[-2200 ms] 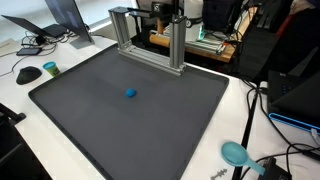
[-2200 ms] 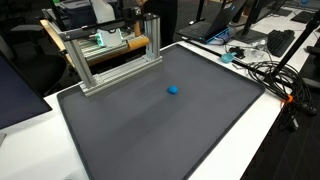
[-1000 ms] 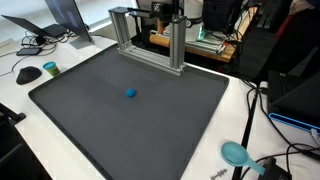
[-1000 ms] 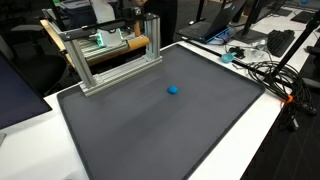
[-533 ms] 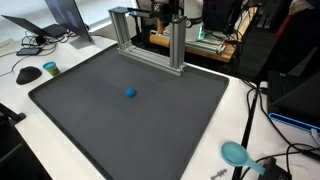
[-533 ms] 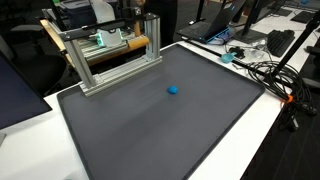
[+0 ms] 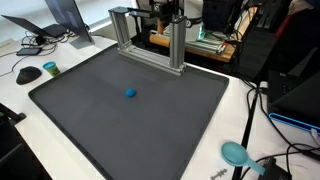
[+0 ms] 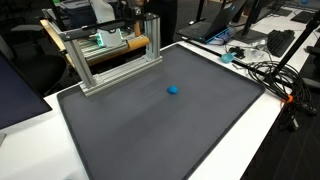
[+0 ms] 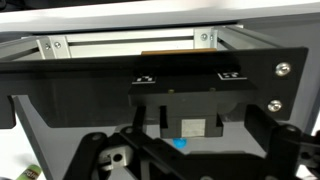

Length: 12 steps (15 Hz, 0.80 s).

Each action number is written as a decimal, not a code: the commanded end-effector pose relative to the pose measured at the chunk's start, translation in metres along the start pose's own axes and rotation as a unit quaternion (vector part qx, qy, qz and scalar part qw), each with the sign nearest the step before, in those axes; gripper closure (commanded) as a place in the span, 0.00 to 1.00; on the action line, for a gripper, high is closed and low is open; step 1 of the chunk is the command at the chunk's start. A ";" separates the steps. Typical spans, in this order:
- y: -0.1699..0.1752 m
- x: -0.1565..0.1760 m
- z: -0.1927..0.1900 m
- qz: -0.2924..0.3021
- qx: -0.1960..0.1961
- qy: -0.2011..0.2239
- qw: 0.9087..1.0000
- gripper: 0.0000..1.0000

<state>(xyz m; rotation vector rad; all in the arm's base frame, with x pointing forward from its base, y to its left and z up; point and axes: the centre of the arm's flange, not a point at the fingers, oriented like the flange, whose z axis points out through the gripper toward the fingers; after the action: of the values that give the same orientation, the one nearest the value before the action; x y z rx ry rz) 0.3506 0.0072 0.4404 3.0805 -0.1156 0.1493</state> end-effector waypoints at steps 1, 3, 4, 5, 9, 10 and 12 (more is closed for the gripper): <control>0.008 0.000 0.007 -0.008 0.006 0.000 1.000 0.01; 0.009 0.000 0.008 -0.012 0.008 -0.003 1.000 0.08; 0.009 0.000 0.009 -0.014 0.008 -0.005 1.000 0.18; 0.009 0.000 0.010 -0.015 0.008 -0.005 1.000 0.20; 0.009 0.001 0.010 -0.018 0.006 -0.008 1.000 0.52; 0.010 0.002 0.011 -0.019 0.005 -0.009 1.000 0.60; 0.009 0.002 0.011 -0.023 0.005 -0.012 1.000 0.59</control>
<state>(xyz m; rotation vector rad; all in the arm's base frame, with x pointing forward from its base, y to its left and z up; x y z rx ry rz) 0.3501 0.0014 0.4342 3.0867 -0.0725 0.1249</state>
